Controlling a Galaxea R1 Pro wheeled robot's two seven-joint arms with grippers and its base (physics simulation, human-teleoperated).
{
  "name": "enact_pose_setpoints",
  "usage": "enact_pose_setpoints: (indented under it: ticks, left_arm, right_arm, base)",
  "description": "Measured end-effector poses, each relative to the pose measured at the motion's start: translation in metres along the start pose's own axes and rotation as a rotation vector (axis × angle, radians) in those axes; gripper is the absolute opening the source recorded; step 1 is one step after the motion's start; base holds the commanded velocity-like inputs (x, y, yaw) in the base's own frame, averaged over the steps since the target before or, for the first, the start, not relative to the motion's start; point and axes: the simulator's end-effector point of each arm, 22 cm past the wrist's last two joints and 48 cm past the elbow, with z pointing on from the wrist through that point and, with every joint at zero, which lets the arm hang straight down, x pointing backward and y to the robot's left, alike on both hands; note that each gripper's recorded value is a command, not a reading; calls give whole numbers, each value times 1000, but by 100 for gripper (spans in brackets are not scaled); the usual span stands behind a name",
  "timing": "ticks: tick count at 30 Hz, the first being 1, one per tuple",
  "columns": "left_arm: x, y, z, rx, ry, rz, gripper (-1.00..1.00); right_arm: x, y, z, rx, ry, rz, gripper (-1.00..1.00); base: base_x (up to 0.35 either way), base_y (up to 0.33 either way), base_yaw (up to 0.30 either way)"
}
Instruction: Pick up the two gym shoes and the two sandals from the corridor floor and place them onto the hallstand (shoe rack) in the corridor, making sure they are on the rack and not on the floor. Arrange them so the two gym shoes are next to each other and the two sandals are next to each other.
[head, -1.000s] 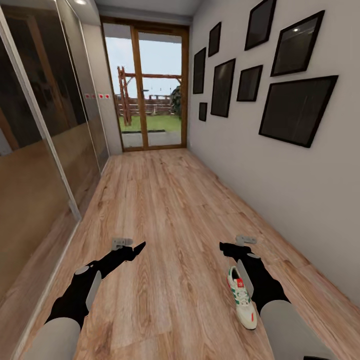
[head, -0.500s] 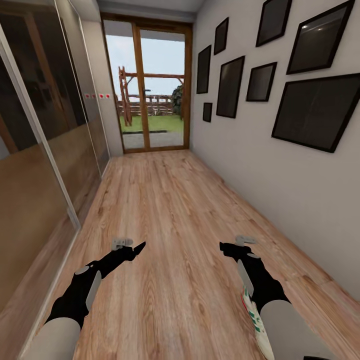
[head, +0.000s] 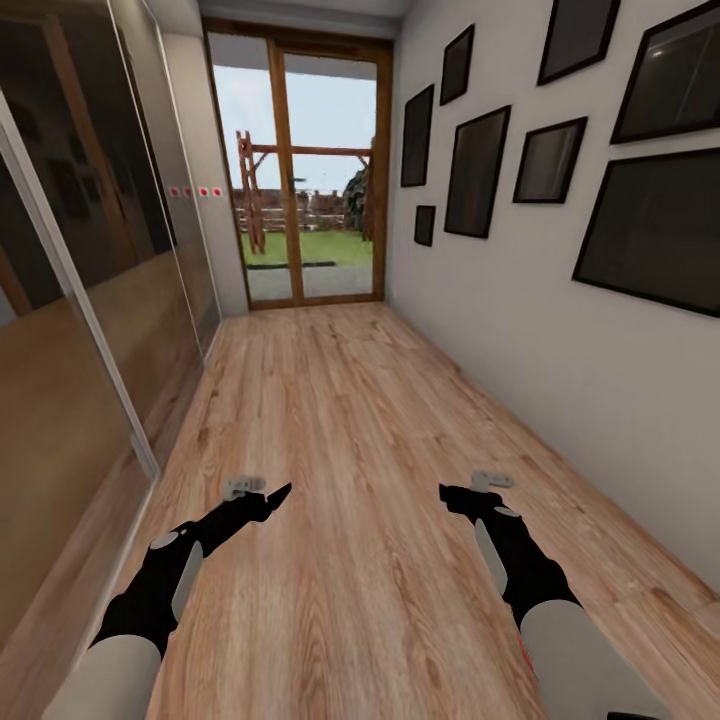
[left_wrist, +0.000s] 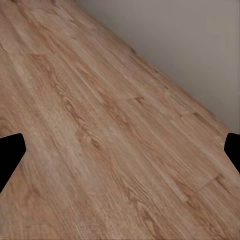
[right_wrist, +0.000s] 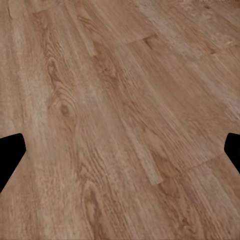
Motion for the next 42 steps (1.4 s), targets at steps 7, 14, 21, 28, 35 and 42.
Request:
enact_pose_setpoints:
  ticks: [7,14,21,28,35,42]
  left_arm:
    - [0,0,0,0,0,0,100]
    - [0,0,0,0,0,0,100]
    - [0,0,0,0,0,0,100]
    - [0,0,0,0,0,0,100]
    - [0,0,0,0,0,0,100]
    - [0,0,0,0,0,0,100]
  right_arm:
    - [0,0,0,0,0,0,100]
    - [-1,0,0,0,-1,0,100]
    - [-5,-1,-1,2,-10,1,100]
    - [-6,-1,-1,1,-12,0,100]
    - [-6,-1,-1,1,-12,1,100]
    - [-6,-1,-1,1,-12,1,100]
  base:
    - [317,169,0]
    - [317,169,0]
    - [317,166,0]
    - [322,145,0]
    - [328,136,0]
    - [329,134,0]
